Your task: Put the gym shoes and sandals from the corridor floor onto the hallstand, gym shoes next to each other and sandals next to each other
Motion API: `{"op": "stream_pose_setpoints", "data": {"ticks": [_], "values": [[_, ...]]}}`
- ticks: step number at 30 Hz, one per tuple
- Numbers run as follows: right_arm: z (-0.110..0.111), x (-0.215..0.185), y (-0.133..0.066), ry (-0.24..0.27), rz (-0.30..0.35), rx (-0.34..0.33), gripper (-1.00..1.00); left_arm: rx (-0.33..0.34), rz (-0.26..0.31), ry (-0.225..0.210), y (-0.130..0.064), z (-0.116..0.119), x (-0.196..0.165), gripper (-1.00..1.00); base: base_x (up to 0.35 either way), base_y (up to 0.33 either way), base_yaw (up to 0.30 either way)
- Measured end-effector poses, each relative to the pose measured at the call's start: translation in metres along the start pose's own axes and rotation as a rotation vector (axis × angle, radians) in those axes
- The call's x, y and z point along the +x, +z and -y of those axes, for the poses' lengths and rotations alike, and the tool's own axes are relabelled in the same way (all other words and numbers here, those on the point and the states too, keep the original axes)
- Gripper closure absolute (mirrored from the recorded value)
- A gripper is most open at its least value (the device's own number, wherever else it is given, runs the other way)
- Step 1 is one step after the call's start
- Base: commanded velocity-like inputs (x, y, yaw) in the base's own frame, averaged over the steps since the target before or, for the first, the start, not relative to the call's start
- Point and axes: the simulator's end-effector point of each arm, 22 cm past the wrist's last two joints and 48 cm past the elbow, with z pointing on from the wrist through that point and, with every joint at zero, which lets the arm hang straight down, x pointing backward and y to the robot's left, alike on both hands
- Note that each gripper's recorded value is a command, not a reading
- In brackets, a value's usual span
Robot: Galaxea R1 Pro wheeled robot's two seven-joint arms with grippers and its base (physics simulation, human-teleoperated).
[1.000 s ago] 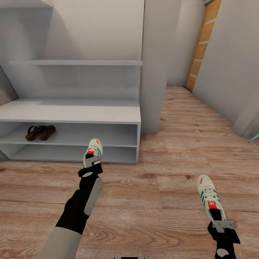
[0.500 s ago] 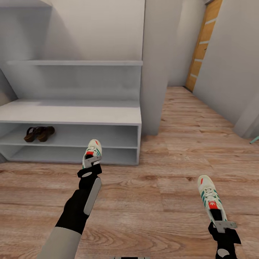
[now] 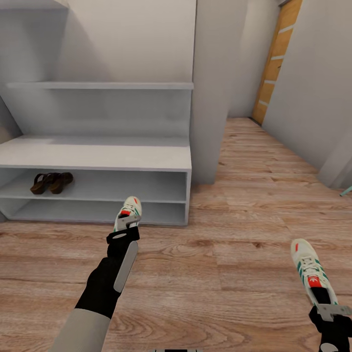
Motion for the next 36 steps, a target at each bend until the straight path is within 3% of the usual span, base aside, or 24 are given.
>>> {"op": "stream_pose_setpoints", "data": {"ticks": [17,18,21,23,36], "values": [[0.003,0.003,0.0,-0.009,-0.004,0.004,1.0,0.017,0.047,-0.017,-0.012,0.002,-0.023,1.0,0.0,0.0,0.0],[0.003,0.003,0.0,-0.01,-0.004,0.003,1.0,0.018,0.038,-0.011,-0.012,0.002,-0.021,1.0,0.0,0.0,0.0],[0.003,0.003,0.0,-0.01,-0.004,0.002,1.0,0.024,-0.057,0.064,-0.016,0.002,-0.004,1.0,0.0,0.0,0.0],[0.003,0.003,0.0,-0.01,-0.004,0.002,1.0,0.023,-0.076,0.086,-0.019,0.001,-0.002,1.0,0.0,0.0,0.0],[0.002,0.003,0.0,-0.009,-0.004,0.0,1.0,0.02,-0.113,0.11,-0.023,-0.005,0.0,1.0,0.0,0.0,0.0]]}}
